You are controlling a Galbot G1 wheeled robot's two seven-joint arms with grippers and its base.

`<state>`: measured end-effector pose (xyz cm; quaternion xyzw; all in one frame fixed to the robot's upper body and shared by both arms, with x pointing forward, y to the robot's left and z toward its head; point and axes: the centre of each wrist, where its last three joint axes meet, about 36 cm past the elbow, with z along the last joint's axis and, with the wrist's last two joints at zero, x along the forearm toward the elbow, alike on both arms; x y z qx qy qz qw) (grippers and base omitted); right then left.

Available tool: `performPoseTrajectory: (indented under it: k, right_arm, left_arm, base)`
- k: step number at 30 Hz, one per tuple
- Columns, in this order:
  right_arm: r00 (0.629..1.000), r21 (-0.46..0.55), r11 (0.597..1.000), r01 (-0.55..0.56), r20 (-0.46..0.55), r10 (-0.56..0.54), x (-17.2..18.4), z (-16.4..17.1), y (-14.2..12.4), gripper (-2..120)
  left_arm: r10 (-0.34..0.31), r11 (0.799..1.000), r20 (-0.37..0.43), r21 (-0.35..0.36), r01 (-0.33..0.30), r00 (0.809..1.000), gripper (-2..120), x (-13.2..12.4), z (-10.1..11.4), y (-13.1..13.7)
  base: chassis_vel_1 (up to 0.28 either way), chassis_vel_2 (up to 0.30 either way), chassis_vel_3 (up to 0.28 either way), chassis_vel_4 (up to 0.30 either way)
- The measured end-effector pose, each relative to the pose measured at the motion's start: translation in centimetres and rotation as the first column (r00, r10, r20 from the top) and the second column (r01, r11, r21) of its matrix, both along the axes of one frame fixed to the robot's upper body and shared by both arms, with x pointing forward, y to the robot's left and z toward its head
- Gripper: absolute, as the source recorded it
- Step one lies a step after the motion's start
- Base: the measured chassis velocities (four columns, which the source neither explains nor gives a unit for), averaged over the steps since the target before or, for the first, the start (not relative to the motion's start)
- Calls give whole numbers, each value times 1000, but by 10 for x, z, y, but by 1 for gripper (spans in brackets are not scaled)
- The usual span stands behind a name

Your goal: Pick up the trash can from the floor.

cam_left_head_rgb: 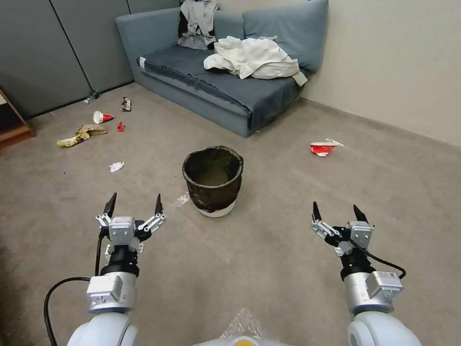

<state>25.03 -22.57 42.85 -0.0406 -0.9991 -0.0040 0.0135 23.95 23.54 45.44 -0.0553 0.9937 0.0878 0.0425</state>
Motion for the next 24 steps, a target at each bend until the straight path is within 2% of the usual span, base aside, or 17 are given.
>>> performPoseTrajectory:
  k: [24]
  right_arm:
    - [1000,0,1000,7,3,-7,1,0,1,100]
  left_arm:
    - [16,1000,-10,-4,-16,1000,100,7,3,6]
  base:
    - [-96,96,94,-89]
